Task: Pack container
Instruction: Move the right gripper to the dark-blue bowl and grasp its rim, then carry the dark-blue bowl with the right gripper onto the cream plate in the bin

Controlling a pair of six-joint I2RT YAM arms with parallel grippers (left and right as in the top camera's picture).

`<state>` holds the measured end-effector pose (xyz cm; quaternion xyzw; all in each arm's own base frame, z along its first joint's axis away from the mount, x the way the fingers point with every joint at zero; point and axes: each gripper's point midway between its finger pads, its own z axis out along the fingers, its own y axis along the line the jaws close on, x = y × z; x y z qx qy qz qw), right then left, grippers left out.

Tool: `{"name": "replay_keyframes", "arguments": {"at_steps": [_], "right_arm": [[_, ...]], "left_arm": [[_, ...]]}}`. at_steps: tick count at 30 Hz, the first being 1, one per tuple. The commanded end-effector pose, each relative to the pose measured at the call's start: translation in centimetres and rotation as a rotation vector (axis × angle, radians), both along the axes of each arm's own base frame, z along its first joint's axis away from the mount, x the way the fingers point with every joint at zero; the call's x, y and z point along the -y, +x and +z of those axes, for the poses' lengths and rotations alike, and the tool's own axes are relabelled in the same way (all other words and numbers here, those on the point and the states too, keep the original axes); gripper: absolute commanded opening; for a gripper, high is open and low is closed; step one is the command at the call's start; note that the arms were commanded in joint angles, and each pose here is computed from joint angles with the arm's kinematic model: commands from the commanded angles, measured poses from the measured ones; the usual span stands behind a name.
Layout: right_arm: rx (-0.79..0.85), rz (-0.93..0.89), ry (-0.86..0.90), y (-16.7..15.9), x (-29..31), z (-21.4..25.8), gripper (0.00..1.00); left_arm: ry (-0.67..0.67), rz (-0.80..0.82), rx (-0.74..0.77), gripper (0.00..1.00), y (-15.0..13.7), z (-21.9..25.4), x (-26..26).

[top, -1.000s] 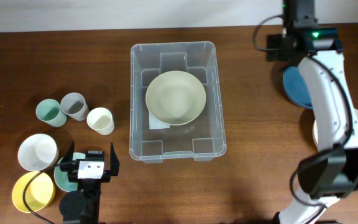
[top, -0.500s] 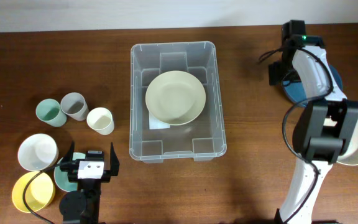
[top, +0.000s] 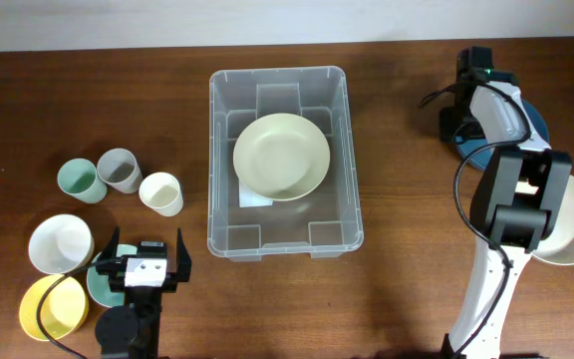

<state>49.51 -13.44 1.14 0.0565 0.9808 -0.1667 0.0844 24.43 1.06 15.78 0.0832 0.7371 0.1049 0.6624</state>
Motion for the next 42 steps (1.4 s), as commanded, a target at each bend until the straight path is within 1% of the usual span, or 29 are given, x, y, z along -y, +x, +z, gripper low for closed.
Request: {"name": "replay_keyframes", "arguments": {"at_steps": [1,3,5,7,8,10,11,16,18,20,21,23,26,27,28,30,32,34,36,38,40,42], "right_arm": [[-0.021,-0.015,0.001,-0.4,0.4,-1.2,0.45],[-0.018,-0.015,0.000,-0.3,0.5,-1.2,0.41],[-0.013,-0.015,-0.001,-0.2,0.5,-1.2,0.30],[-0.008,-0.015,-0.001,-0.1,0.5,-1.1,0.25],[-0.004,-0.015,-0.002,0.0,0.5,-1.1,0.19],[-0.003,-0.015,-0.002,0.0,0.5,-1.1,0.11],[-0.003,-0.015,-0.002,0.0,0.5,-1.1,0.04],[0.011,-0.014,-0.005,0.4,0.5,-0.8,0.04],[0.063,-0.010,-0.014,1.3,0.5,1.4,0.04],[0.134,0.000,-0.026,2.5,0.2,4.6,0.04],[0.173,0.008,-0.031,3.0,-0.1,6.5,0.04],[0.247,0.103,-0.056,4.1,-1.9,11.5,0.04],[0.292,0.284,-0.088,4.1,-6.2,17.1,0.04],[0.309,0.360,-0.097,3.8,-8.8,19.2,0.04],[0.318,0.396,-0.100,3.5,-10.1,20.1,0.04],[0.350,0.551,-0.105,2.5,-15.9,22.9,0.04],[0.374,0.768,-0.094,0.6,-24.8,24.6,0.04],[0.367,0.883,-0.081,-0.8,-29.5,24.4,0.04],[0.345,1.012,-0.036,-2.9,-34.9,23.2,0.04],[0.320,1.101,0.011,-4.7,-38.8,21.9,0.04],[0.265,1.192,0.053,-6.9,-43.0,19.2,0.04],[0.198,1.220,0.083,-8.1,-45.2,16.1,0.04]], "left_arm": [[-0.007,-0.008,0.000,1.00,0.0,-0.2,0.2],[-0.007,-0.008,0.000,1.00,0.0,-0.2,0.2],[-0.007,-0.008,0.000,1.00,0.0,-0.2,0.2],[-0.007,-0.008,0.000,1.00,0.0,-0.2,0.2],[-0.007,-0.008,0.000,1.00,0.0,-0.2,0.2],[-0.007,-0.008,0.000,1.00,0.0,-0.2,0.2],[-0.007,-0.008,0.000,1.00,0.0,-0.2,0.2],[-0.007,-0.008,0.000,1.00,0.0,-0.2,0.2],[-0.007,-0.008,0.000,1.00,0.0,-0.2,0.2],[-0.007,-0.008,0.000,1.00,0.0,-0.2,0.2],[-0.007,-0.008,0.000,1.00,0.0,-0.2,0.2],[-0.007,-0.008,0.000,1.00,0.0,-0.2,0.2],[-0.007,-0.008,0.000,1.00,0.0,-0.2,0.2],[-0.007,-0.008,0.000,1.00,0.0,-0.2,0.2],[-0.007,-0.008,0.000,1.00,0.0,-0.2,0.2],[-0.007,-0.008,0.000,1.00,0.0,-0.2,0.2],[-0.007,-0.008,0.000,1.00,0.0,-0.2,0.2],[-0.007,-0.008,0.000,1.00,0.0,-0.2,0.2],[-0.007,-0.008,0.000,1.00,0.0,-0.2,0.2],[-0.007,-0.008,0.000,1.00,0.0,-0.2,0.2],[-0.007,-0.008,0.000,1.00,0.0,-0.2,0.2],[-0.007,-0.008,0.000,1.00,0.0,-0.2,0.2]]}}
